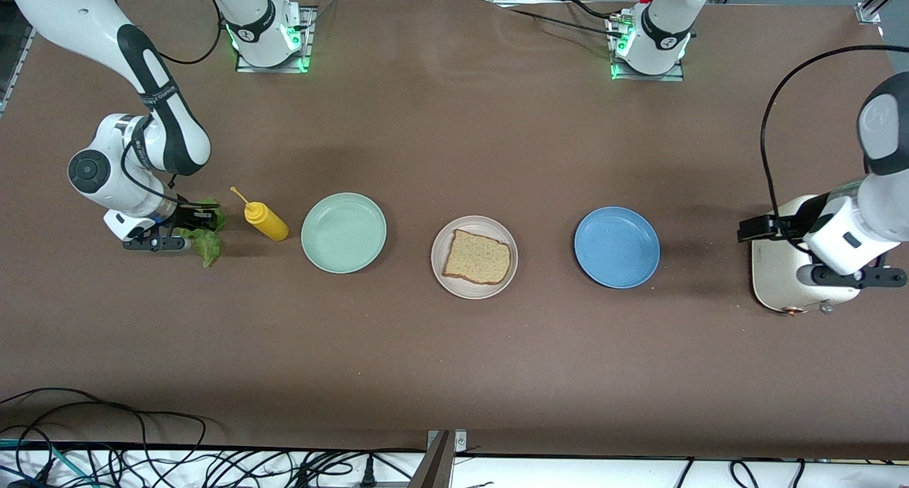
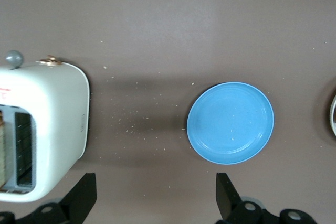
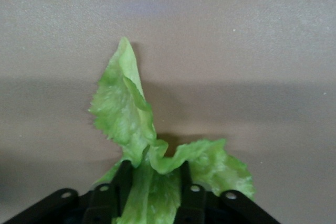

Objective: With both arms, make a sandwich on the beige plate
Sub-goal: 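Grasp the lettuce leaf with the right gripper while the left gripper returns, then carry the lettuce leaf with the right gripper over to the beige plate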

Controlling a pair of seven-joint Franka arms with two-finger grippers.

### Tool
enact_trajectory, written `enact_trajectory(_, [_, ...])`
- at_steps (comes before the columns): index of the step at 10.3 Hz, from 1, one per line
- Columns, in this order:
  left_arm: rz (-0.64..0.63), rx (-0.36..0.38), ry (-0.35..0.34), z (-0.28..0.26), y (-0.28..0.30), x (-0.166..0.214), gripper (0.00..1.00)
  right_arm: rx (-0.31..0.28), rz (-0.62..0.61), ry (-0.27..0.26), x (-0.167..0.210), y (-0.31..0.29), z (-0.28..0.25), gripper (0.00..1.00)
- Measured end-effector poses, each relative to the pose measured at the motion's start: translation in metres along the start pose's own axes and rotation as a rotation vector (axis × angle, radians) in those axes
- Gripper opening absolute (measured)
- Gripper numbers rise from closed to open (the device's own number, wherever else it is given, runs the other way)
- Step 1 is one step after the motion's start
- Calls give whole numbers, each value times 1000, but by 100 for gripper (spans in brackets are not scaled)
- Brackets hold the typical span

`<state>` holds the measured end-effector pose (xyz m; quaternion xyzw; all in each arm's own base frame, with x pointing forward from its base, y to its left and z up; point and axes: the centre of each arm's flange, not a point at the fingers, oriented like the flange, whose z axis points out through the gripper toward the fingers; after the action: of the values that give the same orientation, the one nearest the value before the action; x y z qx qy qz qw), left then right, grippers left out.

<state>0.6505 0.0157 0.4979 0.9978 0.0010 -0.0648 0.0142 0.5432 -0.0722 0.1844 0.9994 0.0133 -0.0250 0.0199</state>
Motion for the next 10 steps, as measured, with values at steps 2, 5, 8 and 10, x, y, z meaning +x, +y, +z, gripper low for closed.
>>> enact_trajectory(2, [-7,-3,24,-25,-5,-13,100,0,0,4,1,0,-2,15])
enact_trajectory(5, [-9,-5,51,-50,-6,-28,100,0,-1,5,1,0,-3,12])
enact_trajectory(8, [-8,-6,39,-44,-6,-28,100,1,0,-33,24,4,-37,8])
enact_trajectory(10, [-8,-6,37,-43,-6,-28,100,3,1,-79,49,8,-93,8])
